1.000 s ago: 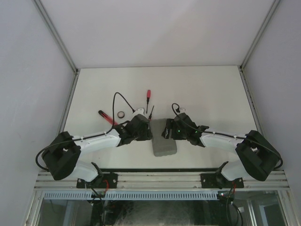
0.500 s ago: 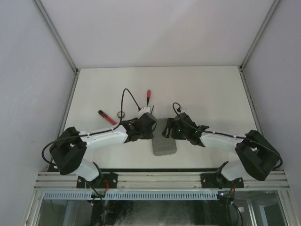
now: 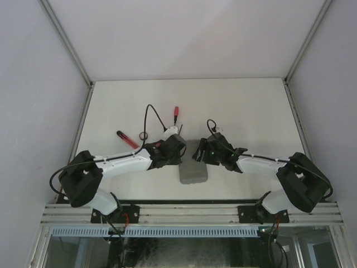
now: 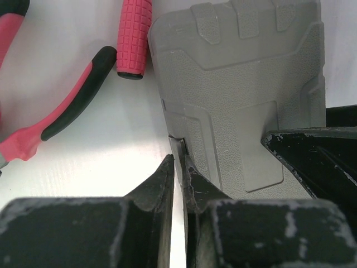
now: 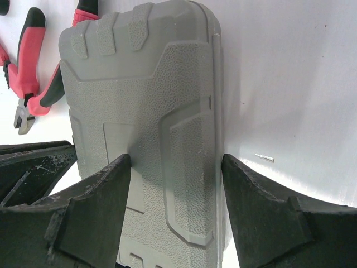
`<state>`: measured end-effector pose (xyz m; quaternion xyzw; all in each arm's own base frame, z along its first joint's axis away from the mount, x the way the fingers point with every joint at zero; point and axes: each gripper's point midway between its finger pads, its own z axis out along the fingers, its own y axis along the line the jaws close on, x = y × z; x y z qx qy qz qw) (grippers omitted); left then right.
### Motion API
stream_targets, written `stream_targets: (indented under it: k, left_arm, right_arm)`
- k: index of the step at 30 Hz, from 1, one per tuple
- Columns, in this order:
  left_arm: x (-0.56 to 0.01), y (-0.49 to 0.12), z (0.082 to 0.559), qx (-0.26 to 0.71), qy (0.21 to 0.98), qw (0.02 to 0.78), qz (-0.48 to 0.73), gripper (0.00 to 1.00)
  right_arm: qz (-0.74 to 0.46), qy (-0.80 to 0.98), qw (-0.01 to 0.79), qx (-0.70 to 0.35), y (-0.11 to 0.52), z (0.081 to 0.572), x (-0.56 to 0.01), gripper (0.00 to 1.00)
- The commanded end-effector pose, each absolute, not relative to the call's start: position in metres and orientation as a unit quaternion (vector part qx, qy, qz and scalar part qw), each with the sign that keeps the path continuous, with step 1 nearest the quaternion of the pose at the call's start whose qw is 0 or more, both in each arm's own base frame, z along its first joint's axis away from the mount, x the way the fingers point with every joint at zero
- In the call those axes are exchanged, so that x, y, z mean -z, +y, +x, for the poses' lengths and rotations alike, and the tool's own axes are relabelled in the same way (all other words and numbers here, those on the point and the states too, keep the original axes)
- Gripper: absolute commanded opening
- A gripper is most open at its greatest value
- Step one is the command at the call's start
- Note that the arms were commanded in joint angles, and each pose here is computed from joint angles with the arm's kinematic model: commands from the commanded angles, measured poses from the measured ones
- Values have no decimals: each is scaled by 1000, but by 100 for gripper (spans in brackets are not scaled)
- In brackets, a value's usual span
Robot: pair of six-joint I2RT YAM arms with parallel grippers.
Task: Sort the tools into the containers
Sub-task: Open the storage box at the center of the board.
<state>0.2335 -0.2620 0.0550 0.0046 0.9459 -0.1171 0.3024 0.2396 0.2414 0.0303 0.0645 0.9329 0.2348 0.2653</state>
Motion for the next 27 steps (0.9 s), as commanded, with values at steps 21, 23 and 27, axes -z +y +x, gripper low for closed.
stream_targets:
  k: [21,23,27]
  left_arm:
    - [-31,-173,210,-39,958,285,20,5]
    - [-31,-174,211,-28,958,283,18,4]
    - [-31,-173,211,-13,959,282,15,0]
  right_arm:
    - [66,979,174,-81,172,194,40,60]
    - [65,980,173,-78,171,194,42,58]
    - [64,981,170,-75,170,193,44,55]
